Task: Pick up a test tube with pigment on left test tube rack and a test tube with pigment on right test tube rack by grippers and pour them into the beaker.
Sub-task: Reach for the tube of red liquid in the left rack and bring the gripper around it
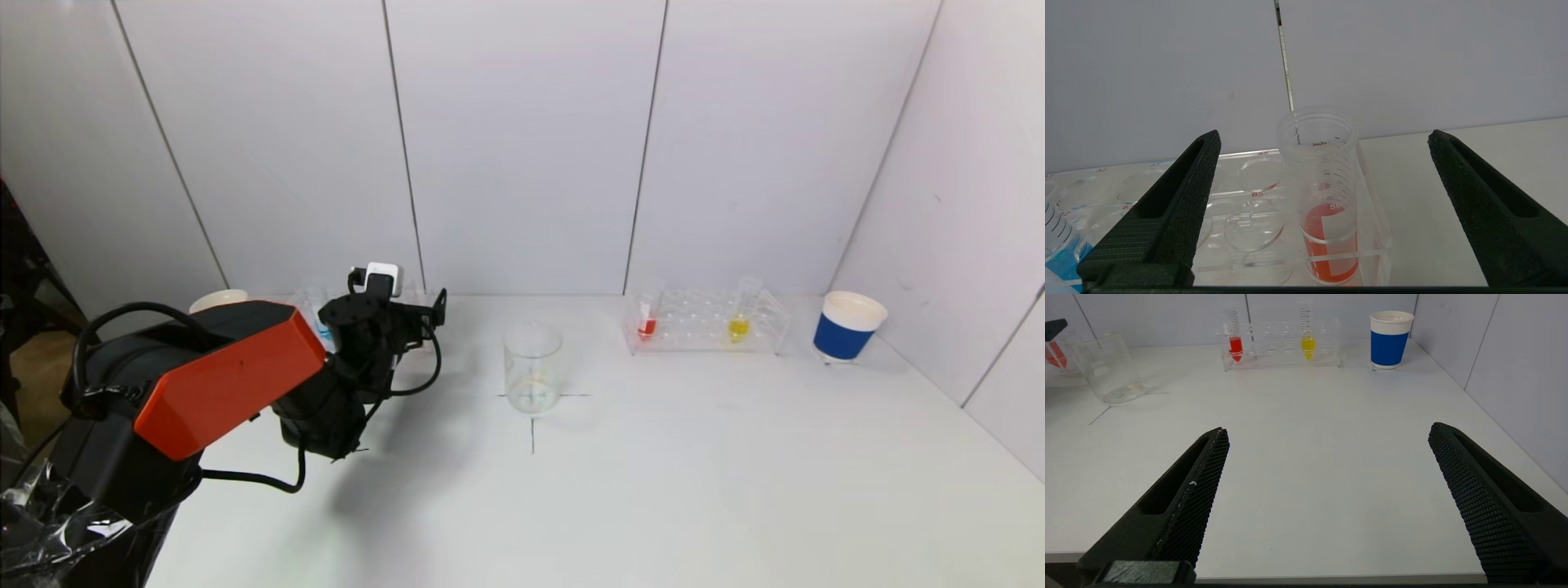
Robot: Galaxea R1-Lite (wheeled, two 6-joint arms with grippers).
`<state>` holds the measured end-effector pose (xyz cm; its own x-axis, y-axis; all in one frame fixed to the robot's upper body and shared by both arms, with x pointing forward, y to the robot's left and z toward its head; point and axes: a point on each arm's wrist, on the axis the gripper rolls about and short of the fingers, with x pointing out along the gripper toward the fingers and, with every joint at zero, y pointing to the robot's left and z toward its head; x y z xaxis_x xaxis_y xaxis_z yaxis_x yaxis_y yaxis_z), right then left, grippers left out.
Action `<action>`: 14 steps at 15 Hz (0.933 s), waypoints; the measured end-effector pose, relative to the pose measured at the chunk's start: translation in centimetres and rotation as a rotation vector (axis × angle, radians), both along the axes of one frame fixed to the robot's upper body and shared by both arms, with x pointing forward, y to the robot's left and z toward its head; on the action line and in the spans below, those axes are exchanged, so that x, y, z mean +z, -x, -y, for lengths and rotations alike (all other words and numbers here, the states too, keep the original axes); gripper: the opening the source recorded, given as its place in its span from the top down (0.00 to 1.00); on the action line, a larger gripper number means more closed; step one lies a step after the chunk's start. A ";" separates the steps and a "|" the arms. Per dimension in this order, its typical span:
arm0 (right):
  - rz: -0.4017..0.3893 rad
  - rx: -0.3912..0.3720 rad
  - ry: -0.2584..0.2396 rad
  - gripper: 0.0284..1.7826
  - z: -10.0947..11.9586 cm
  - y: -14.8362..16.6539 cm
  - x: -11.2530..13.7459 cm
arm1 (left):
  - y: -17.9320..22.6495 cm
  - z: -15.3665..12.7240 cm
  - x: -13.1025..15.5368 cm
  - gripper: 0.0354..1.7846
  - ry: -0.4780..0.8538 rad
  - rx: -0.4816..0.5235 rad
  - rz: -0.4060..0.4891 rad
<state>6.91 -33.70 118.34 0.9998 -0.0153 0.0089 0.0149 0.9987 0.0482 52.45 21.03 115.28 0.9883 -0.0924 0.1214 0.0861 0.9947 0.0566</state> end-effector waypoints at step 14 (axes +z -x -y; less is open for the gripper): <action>0.000 0.000 0.000 0.00 0.0 0.0 0.0 | -0.1 0.0 -0.3 0.33 -0.002 0.001 -0.006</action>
